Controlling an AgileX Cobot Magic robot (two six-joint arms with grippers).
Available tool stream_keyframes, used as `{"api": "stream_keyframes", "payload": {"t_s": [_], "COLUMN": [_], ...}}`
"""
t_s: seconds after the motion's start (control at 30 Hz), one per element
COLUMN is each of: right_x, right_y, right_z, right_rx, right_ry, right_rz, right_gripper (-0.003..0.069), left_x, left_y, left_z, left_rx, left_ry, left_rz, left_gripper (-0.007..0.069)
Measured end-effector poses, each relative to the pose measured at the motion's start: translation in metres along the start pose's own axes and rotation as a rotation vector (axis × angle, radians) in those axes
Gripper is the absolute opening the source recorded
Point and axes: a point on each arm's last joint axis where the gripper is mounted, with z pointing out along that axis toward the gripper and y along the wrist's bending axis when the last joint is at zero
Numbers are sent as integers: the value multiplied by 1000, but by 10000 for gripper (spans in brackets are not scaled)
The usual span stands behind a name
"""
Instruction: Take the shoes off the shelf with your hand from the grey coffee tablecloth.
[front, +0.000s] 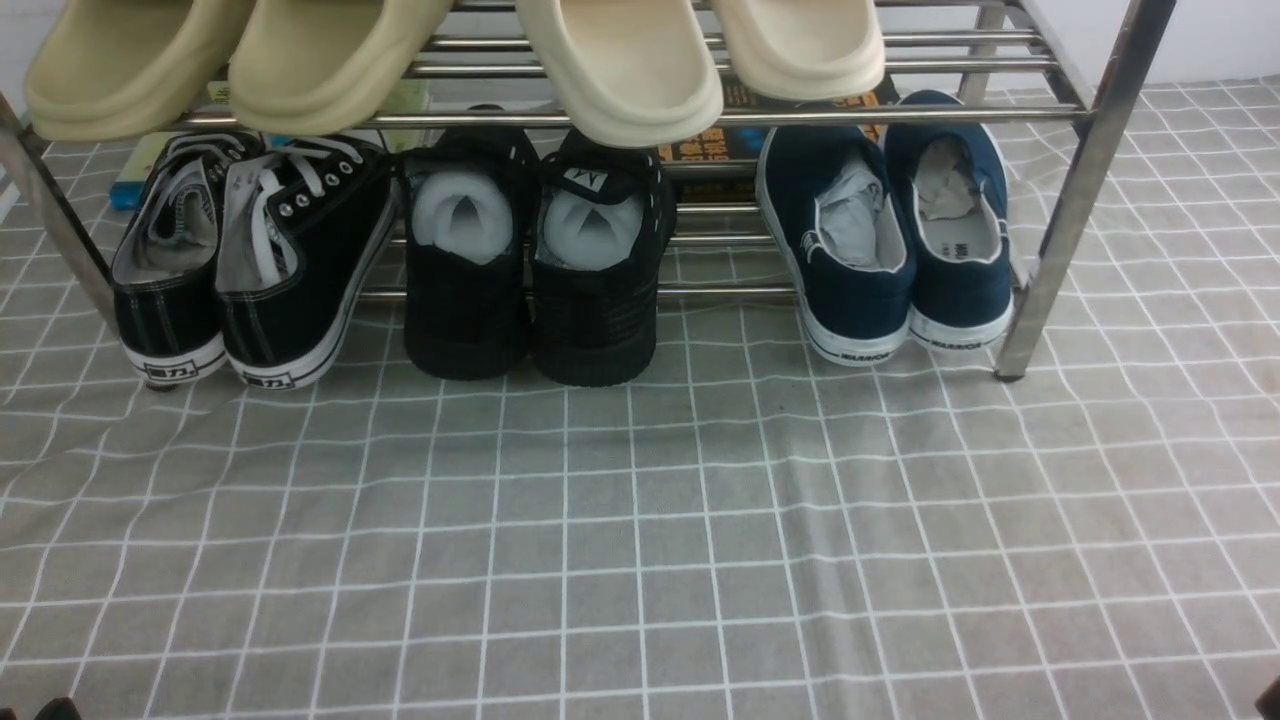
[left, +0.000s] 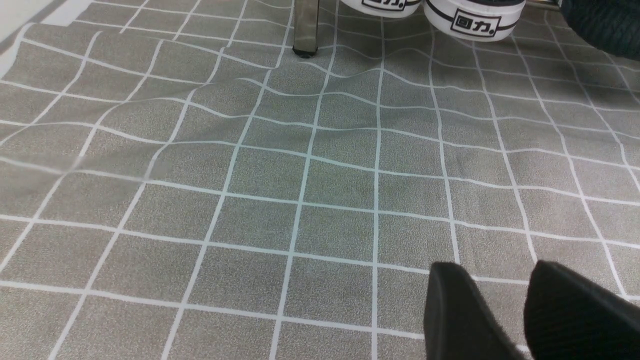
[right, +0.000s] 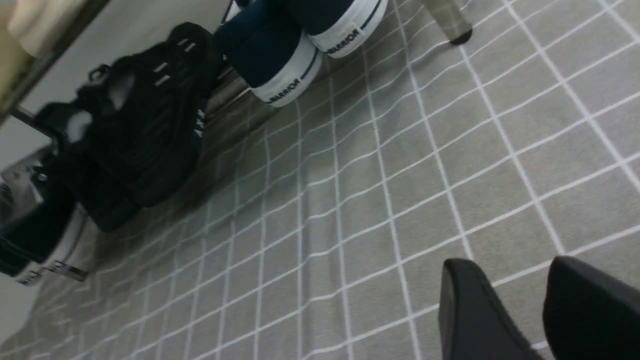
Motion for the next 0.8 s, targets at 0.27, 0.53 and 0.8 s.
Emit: {"api": "stream_keyframes", "payload": {"t_s": [0.27, 0.53, 0.8], "right_x": [-15, -74, -87], "right_y": [15, 71, 60], "right_z": [-6, 0, 90], "right_rx": [-67, 89, 359], "right_ry": [-84, 149, 809], "right_rz": [-15, -344, -407], "right_gripper": [188, -5, 52], "left_x": [0, 0, 0], "left_y": [0, 0, 0], "left_z": [0, 0, 0], "left_rx": [0, 0, 0], "left_ry": [0, 0, 0], "left_rz": [0, 0, 0], "left_gripper": [239, 239, 239]}}
